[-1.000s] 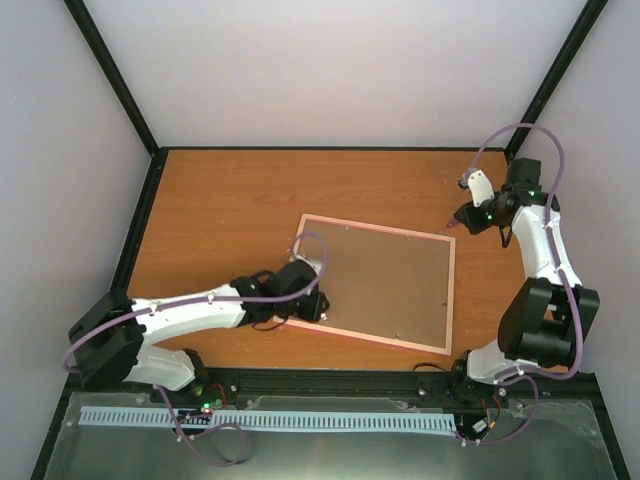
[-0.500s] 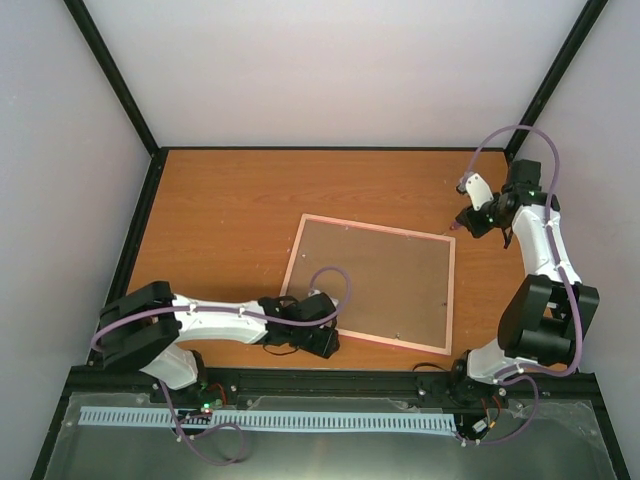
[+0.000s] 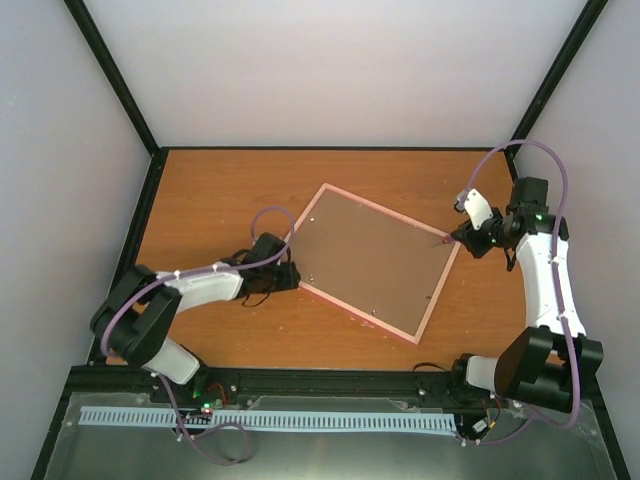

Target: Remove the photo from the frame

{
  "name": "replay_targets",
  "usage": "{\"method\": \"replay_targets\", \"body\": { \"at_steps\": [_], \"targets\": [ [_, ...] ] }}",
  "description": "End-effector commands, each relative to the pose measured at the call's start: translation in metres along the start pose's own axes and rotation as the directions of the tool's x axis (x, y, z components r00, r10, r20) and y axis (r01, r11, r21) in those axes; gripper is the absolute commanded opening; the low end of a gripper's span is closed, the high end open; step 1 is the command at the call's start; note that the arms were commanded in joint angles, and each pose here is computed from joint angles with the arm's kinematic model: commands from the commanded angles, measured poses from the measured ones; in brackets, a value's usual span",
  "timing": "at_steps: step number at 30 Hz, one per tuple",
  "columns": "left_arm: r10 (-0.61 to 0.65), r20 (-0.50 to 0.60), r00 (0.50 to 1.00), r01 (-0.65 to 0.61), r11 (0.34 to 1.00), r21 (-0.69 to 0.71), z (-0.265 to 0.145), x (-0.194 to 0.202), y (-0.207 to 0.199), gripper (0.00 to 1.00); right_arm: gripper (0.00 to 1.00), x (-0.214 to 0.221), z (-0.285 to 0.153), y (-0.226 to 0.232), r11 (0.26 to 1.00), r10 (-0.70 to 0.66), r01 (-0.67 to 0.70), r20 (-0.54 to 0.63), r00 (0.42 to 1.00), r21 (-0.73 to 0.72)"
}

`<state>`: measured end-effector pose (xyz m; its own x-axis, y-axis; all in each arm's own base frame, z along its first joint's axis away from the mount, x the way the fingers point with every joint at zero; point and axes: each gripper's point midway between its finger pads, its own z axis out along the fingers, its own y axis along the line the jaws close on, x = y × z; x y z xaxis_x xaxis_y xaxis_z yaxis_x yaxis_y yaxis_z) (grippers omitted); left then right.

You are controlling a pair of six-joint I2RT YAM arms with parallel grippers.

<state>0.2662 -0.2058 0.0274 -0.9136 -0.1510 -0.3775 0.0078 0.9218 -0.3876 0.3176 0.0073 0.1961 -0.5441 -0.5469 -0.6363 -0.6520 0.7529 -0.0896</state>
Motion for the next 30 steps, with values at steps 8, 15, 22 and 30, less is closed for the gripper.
{"method": "replay_targets", "body": {
  "at_steps": [8,15,22,30],
  "targets": [
    [-0.063,0.031,0.998,0.061,0.995,0.075,0.008,-0.014,-0.057,0.59,0.03,-0.006,-0.027,0.069,0.976,-0.088,0.108,0.112,0.99,-0.189],
    [-0.209,0.021,0.978,0.21,0.977,-0.036,0.012,-0.002,-0.08,0.6,0.03,-0.003,-0.024,0.096,0.951,-0.108,0.141,0.135,0.985,-0.274],
    [-0.291,-0.051,0.955,0.264,0.919,-0.293,0.039,0.018,-0.072,0.53,0.03,0.004,-0.02,0.103,0.947,-0.102,0.139,0.138,0.985,-0.29],
    [-0.27,-0.146,0.952,0.218,0.93,-0.297,0.058,0.047,-0.064,0.39,0.03,0.005,-0.023,0.108,0.943,-0.111,0.151,0.147,0.983,-0.295]
  ]
}}
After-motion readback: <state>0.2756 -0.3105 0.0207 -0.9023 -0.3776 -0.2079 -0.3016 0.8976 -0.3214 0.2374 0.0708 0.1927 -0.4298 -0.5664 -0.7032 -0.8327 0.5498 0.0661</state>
